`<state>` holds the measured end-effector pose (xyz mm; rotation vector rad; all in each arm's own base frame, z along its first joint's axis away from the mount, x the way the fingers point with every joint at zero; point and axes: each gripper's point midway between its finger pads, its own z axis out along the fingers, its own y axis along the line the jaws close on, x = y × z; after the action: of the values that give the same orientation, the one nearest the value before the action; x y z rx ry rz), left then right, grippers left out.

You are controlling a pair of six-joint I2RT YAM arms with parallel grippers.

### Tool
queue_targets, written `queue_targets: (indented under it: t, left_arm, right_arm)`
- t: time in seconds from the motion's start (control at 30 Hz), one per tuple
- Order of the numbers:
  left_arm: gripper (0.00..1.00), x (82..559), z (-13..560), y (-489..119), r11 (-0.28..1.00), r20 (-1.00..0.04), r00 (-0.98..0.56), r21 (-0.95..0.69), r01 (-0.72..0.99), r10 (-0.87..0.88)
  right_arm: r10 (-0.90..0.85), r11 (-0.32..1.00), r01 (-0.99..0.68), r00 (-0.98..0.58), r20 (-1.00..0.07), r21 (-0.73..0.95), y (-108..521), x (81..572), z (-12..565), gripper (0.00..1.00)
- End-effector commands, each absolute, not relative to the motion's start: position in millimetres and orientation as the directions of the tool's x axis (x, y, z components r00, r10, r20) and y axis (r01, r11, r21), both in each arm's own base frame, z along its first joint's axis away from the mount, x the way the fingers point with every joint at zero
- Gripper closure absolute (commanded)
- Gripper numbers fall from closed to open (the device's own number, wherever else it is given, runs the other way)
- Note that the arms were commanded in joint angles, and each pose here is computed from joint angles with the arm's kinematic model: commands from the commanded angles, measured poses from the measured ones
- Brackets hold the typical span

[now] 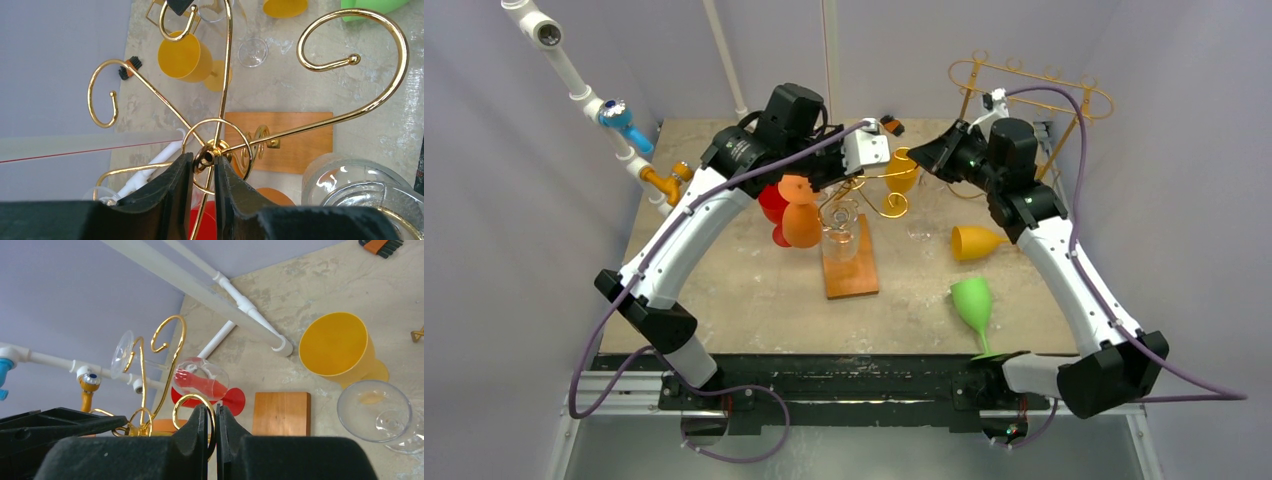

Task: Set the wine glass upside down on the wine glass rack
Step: Adjust the wine rack at the center of the board.

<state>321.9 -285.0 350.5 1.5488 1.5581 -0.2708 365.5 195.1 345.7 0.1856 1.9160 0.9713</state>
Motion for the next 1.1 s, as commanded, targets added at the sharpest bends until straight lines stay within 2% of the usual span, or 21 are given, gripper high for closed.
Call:
queue_targets:
  t: [0.0,0.77,1.07]
  left_arm:
    - [0.78,332,354,-276,0.234,-0.681,0.179,0.469,0.852,0.71]
    - [0.81,357,353,-278,0.28,-0.664,0.177,0.522,0.806,0.727]
    - [0.8,353,361,-284,0.298,-0.701,0.177,0.499,0.813,0.691]
  right_arm:
    - [0.485,0.675,-0.302,-0.506,-0.713,0.673,189,348,354,1.0]
    - [0.555,0.714,-0.124,-0.5,-0.665,0.689,161,318,307,1.0]
    - [0.54,0.717,-0.125,-0.523,-0.66,0.685,169,329,304,1.0]
